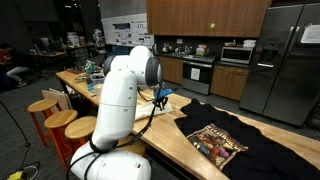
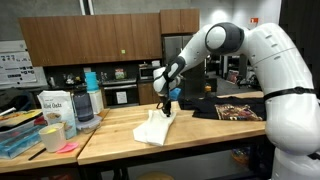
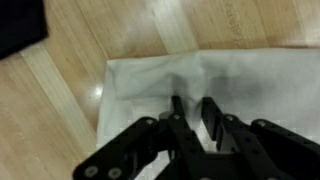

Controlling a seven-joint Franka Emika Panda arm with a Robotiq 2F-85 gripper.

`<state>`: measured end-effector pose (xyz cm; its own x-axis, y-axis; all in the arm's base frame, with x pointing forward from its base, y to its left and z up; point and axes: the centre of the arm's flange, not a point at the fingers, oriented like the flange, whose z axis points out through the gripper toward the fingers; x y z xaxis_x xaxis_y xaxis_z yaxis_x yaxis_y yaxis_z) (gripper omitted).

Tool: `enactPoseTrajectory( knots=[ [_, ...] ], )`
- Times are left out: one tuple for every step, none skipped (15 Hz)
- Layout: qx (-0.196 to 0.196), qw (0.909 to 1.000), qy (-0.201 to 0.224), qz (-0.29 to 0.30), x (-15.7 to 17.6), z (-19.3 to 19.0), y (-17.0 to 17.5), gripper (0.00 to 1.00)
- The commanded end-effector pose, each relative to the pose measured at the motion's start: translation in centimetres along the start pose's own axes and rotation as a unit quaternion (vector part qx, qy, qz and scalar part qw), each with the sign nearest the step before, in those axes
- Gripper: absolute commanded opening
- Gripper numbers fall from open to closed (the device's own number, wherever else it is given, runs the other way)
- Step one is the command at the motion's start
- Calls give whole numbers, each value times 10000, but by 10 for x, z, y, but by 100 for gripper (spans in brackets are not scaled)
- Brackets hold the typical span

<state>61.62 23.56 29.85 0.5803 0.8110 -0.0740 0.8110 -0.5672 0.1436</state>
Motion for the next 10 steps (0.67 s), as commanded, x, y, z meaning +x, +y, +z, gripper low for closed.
enactPoseTrajectory(
  knots=[
    [-190,9950,-774,610,-9,6,3,0],
    [-189,9919,-969,801,-14,7,4,0],
    [-167,9880,-1149,1015,-21,9,5,0],
    [-144,9833,-1349,1211,-28,10,5,0],
    [-104,9779,-1524,1429,-36,12,4,1],
    [-55,9716,-1712,1631,-42,13,5,1],
    [-18,9646,-1906,1821,-50,15,2,1],
    [6,9568,-2108,2003,-56,16,2,1],
    [34,9479,-2315,2190,-62,18,-1,1],
    [57,9386,-2510,2368,-67,17,-3,1]
  ],
)
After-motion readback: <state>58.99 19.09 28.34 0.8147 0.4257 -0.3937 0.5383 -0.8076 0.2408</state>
